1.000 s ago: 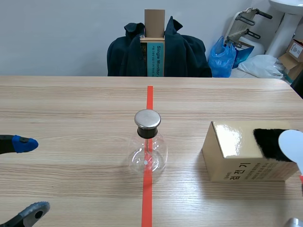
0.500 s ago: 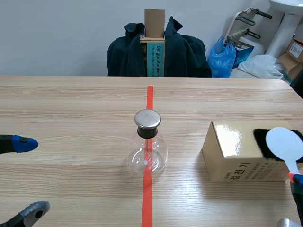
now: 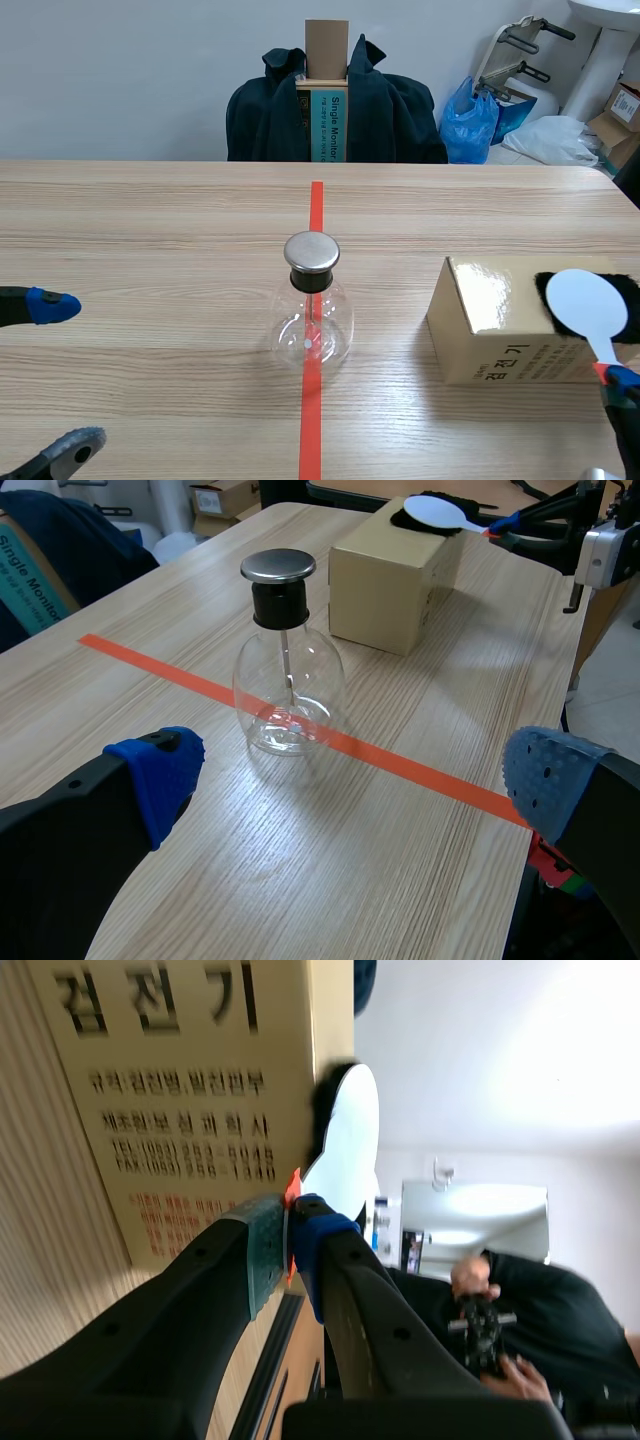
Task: Do the electroscope experiment.
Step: 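Rub the plate on the fur, then bring the plate to the electroscope and point at the metal foil, then move the plate toward and away from the electroscope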
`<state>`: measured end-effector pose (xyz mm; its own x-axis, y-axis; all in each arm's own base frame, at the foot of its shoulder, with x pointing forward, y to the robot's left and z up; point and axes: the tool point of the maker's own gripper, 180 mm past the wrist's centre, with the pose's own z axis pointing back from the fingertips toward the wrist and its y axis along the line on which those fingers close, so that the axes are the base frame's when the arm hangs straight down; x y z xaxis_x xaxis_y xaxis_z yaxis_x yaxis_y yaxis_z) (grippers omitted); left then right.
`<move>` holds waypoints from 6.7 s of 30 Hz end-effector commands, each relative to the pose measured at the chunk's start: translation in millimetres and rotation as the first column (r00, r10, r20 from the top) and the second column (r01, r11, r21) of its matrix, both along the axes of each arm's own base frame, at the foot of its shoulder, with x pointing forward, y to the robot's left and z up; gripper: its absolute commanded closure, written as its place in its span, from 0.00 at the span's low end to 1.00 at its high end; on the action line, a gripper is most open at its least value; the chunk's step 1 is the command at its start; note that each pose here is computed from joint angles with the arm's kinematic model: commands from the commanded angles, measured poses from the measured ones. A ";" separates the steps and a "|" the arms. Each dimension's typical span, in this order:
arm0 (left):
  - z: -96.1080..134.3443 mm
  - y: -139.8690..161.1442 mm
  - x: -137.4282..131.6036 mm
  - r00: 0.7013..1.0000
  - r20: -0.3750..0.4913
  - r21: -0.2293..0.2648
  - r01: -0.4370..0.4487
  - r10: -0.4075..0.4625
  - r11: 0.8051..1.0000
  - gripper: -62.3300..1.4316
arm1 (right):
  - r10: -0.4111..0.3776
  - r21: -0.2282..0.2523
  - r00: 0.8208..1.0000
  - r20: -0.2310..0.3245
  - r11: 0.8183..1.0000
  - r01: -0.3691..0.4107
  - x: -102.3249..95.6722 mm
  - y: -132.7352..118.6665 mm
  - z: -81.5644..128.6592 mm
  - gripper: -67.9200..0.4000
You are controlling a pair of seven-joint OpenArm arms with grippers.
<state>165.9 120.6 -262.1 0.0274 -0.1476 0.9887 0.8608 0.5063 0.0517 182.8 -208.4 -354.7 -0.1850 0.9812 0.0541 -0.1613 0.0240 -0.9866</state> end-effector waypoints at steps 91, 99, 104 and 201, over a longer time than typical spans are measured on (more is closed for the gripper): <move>-116.2 -62.9 103.8 0.997 -0.058 0.094 -0.046 0.052 0.995 0.93 | 0.213 0.098 0.843 0.493 0.950 -0.297 85.2 145.7 169.6 0.98; -116.3 -63.9 104.9 0.997 -0.047 0.097 -0.053 0.058 0.994 0.93 | 0.246 0.081 0.892 0.379 0.952 -0.297 80.0 161.6 119.1 0.98; -116.3 -63.2 105.8 0.997 -0.041 0.101 -0.059 0.064 0.993 0.93 | 0.255 0.064 0.910 0.327 0.955 -0.290 77.7 159.3 97.9 0.98; -117.6 -62.5 106.1 0.997 -0.042 0.108 -0.062 0.067 0.992 0.93 | 0.508 -0.011 0.816 0.276 0.850 -0.526 45.1 193.9 71.7 0.98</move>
<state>264.2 63.1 -392.5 0.1209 -0.2777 0.9530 0.8311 0.5533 0.0558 222.1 -10.1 -292.3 -0.6841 0.7292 0.0163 0.0532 0.0722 -0.9960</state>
